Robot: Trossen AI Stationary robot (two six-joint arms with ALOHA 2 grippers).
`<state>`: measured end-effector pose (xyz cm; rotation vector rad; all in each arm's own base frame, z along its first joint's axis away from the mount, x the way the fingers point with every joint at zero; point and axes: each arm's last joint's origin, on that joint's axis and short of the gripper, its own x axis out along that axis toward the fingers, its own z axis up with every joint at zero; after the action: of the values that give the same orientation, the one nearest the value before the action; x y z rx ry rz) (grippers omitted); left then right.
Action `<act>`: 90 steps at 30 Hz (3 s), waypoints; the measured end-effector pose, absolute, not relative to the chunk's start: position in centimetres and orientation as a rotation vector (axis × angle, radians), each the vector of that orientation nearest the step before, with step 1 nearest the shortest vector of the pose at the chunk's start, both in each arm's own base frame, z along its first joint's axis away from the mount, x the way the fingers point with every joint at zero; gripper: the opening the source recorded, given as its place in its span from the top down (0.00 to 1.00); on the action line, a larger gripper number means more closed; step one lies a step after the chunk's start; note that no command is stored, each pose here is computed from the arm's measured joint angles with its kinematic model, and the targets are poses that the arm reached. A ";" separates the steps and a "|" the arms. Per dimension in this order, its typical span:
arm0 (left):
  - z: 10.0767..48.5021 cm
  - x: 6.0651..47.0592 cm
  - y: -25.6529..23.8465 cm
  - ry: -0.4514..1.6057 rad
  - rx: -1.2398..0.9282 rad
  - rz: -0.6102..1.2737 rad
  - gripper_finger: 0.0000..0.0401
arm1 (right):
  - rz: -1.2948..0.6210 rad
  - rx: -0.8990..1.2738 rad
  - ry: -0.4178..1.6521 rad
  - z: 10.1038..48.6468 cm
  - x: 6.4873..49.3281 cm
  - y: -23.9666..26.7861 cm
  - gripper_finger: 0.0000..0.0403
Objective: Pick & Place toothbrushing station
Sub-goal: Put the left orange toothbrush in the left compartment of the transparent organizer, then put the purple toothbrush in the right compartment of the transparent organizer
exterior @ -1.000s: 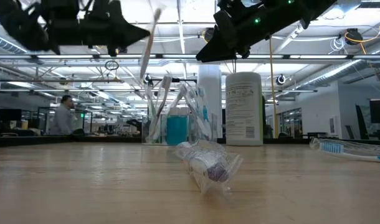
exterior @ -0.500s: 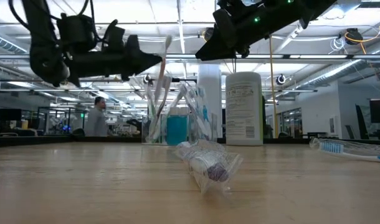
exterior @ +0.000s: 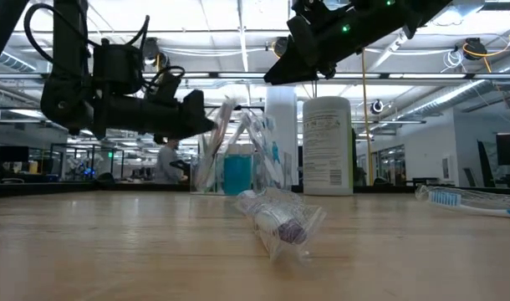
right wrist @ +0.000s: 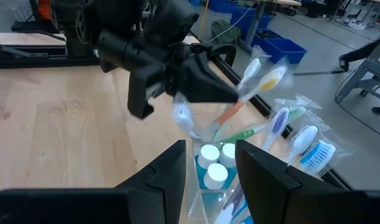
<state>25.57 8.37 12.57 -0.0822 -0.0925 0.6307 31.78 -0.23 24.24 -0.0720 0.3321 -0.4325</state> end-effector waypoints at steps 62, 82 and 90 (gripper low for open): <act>19.9 23.2 -0.5 0.042 -0.077 0.306 0.62 | 0.100 0.270 0.336 18.7 32.6 10.0 0.48; 19.3 23.1 -2.2 0.114 -0.020 0.232 0.62 | -0.168 0.417 0.716 14.5 36.6 13.7 0.48; 19.2 23.0 -2.2 0.130 -0.023 0.233 0.62 | -0.276 0.456 0.674 11.3 36.9 14.1 0.48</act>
<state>23.03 -2.15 19.16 -0.0226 0.1295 0.2327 36.87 14.14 11.34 0.4561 0.6743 -0.2757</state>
